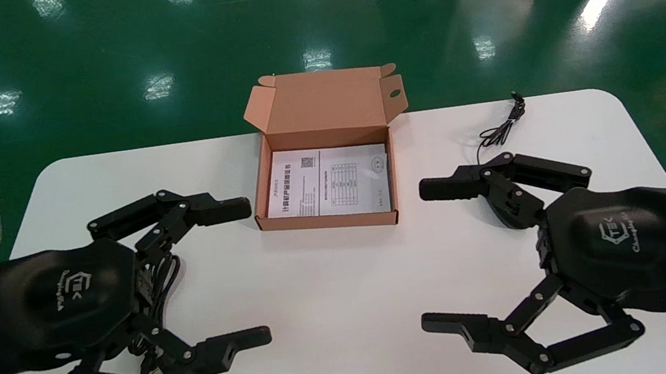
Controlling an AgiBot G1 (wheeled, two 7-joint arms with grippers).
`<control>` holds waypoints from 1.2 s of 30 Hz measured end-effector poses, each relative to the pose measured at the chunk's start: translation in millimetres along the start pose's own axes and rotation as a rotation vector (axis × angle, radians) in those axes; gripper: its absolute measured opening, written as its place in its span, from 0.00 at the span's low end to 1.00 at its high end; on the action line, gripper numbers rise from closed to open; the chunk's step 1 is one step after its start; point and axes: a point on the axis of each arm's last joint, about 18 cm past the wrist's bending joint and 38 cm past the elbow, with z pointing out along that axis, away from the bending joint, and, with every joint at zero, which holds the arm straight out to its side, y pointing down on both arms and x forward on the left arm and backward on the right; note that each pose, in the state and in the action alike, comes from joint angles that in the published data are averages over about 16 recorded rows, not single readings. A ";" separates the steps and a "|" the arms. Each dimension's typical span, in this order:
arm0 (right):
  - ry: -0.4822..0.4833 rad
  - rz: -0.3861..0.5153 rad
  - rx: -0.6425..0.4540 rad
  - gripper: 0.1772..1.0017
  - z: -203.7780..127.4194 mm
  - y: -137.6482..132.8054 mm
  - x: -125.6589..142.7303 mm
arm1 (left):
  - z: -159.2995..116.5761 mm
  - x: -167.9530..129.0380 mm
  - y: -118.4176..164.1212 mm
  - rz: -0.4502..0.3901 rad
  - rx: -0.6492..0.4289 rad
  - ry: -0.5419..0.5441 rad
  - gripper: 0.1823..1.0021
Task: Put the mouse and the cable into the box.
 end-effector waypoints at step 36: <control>0.418 -0.063 -0.343 1.00 -25.2 99.8 71.2 | -56.2 10.1 106.5 -0.069 -0.245 -0.314 1.00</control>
